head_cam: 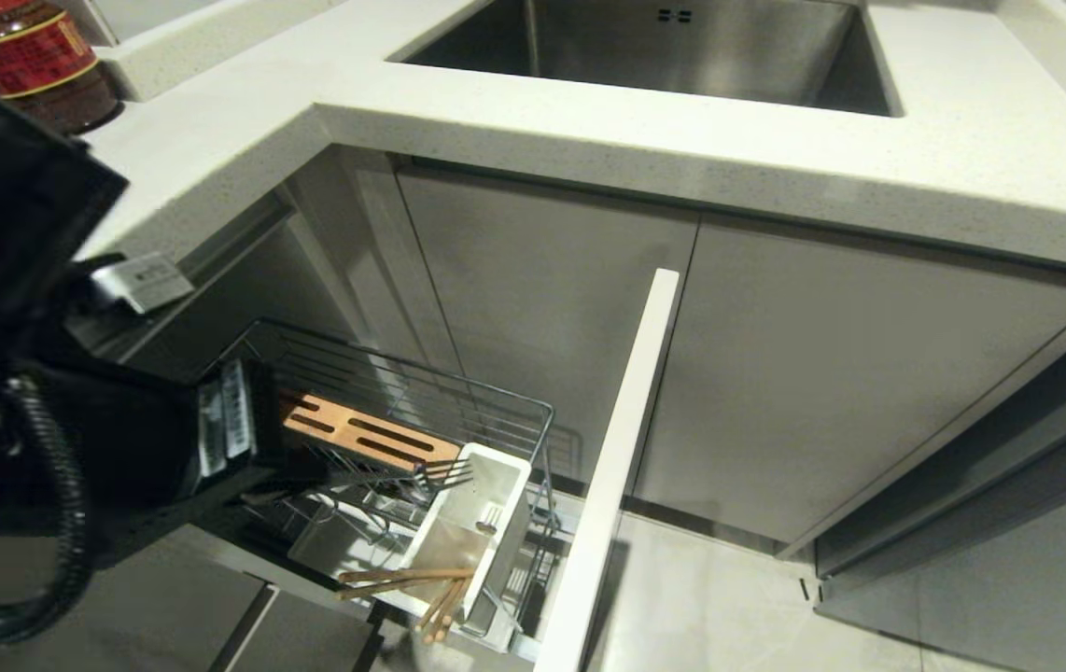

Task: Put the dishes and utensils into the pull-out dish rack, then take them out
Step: Take the fork out of the cupboard

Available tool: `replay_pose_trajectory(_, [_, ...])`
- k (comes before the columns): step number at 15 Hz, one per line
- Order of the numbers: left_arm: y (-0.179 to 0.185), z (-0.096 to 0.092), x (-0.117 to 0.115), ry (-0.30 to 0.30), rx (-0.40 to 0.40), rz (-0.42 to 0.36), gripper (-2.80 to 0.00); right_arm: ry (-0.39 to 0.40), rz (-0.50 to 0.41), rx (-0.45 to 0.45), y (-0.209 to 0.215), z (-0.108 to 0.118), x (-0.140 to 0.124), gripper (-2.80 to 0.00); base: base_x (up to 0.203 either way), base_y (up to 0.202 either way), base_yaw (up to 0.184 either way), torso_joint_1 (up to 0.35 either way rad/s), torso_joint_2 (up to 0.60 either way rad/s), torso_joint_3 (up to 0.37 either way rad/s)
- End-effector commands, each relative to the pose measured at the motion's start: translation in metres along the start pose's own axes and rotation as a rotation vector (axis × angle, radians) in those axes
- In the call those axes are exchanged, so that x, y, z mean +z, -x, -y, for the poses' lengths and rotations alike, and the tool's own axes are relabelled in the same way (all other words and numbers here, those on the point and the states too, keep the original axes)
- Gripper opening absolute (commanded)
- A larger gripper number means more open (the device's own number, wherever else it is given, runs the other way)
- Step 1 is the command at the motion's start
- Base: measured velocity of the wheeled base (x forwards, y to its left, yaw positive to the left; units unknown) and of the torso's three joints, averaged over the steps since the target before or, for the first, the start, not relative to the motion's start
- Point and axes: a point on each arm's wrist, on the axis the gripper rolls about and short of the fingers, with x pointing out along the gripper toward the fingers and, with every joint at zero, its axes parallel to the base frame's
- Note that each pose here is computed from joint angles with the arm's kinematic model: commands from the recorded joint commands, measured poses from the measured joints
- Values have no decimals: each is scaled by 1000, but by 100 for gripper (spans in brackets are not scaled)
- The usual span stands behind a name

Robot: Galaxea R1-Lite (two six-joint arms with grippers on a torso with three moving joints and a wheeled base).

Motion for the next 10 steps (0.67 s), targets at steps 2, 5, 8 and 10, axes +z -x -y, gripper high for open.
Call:
replay_pose_trajectory(2, [65,-17,8,33,-189,134,-280,0,-25,0,-1,0,-7,-280,0,0,0,0,0,0])
replay_pose_trajectory(5, [99,-31,15,46,-233,294,-280,0,-25,0,-1,0,-7,-280,0,0,0,0,0,0])
replay_pose_trajectory(8, [137,-49,26,101,-302,542,-280,0,-25,0,-1,0,-7,-280,0,0,0,0,0,0])
replay_pose_trajectory(10, [156,-57,31,136,-295,719,-280,0,-25,0,-1,0,-7,-280,0,0,0,0,0,0])
